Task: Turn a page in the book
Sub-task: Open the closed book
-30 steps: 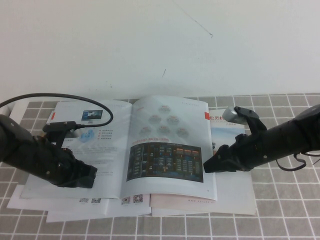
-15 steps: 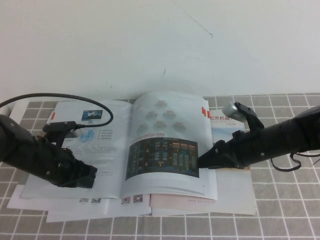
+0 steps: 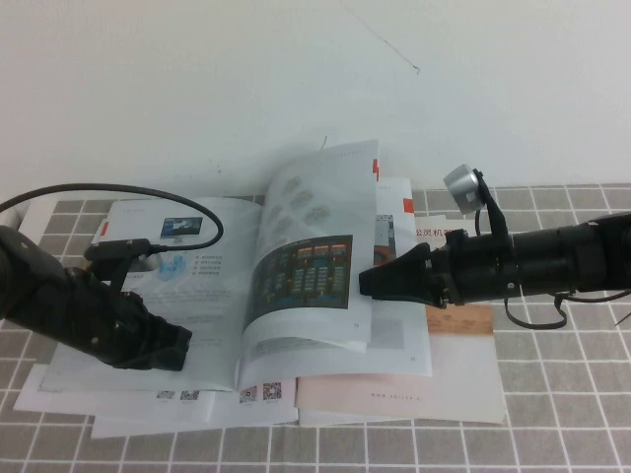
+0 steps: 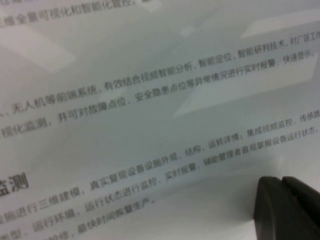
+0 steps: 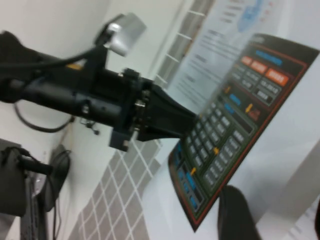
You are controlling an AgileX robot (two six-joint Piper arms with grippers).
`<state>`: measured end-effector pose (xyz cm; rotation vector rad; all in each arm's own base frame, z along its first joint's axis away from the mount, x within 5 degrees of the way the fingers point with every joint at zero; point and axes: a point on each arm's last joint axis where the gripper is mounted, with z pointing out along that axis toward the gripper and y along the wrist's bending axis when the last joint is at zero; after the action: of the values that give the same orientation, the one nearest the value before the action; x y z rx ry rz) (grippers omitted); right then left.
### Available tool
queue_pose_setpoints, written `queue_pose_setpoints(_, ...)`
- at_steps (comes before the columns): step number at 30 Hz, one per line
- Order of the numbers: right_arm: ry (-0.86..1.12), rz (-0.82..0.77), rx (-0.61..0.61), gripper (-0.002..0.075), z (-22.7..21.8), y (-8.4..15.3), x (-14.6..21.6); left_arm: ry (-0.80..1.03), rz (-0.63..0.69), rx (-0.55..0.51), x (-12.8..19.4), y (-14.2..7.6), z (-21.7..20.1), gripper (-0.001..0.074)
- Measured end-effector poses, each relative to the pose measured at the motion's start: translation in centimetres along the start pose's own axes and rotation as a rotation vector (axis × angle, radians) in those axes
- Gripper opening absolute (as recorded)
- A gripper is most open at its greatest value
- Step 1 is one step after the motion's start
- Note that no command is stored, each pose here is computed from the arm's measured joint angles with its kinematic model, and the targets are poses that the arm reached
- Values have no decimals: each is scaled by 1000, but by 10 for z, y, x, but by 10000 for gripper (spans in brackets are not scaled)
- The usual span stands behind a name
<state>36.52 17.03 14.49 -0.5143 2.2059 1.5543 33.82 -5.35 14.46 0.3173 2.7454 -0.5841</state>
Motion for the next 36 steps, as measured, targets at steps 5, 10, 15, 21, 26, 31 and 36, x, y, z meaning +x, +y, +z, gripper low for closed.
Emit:
queue_pose_setpoints(5, -10, -21, -42, 336, 0, 5, -4, 0, 0, 0, 0, 0, 0, -4)
queue_pose_setpoints(10, -14, -87, -103, 336, 6, 19, -18, 0, 0, 0, 0, 0, 0, -4)
queue_pose_setpoints(15, 12, -194, -140, 336, 24, 42, -33, -2, -4, 2, 0, 0, 0, -4)
queue_pose_setpoints(21, 122, -330, -42, 336, 57, 61, -32, -13, -14, 20, -1, -1, 1, -4)
queue_pose_setpoints(26, 147, -400, 40, 336, 76, 68, -28, -16, -20, 25, -1, -1, 1, -4)
queue_pose_setpoints(31, 166, -435, 110, 336, 83, 67, -25, -25, -37, 51, -2, -3, 2, -4)
queue_pose_setpoints(36, 198, -422, 141, 336, 82, 63, -22, -32, 7, 126, -12, -17, -16, -4)
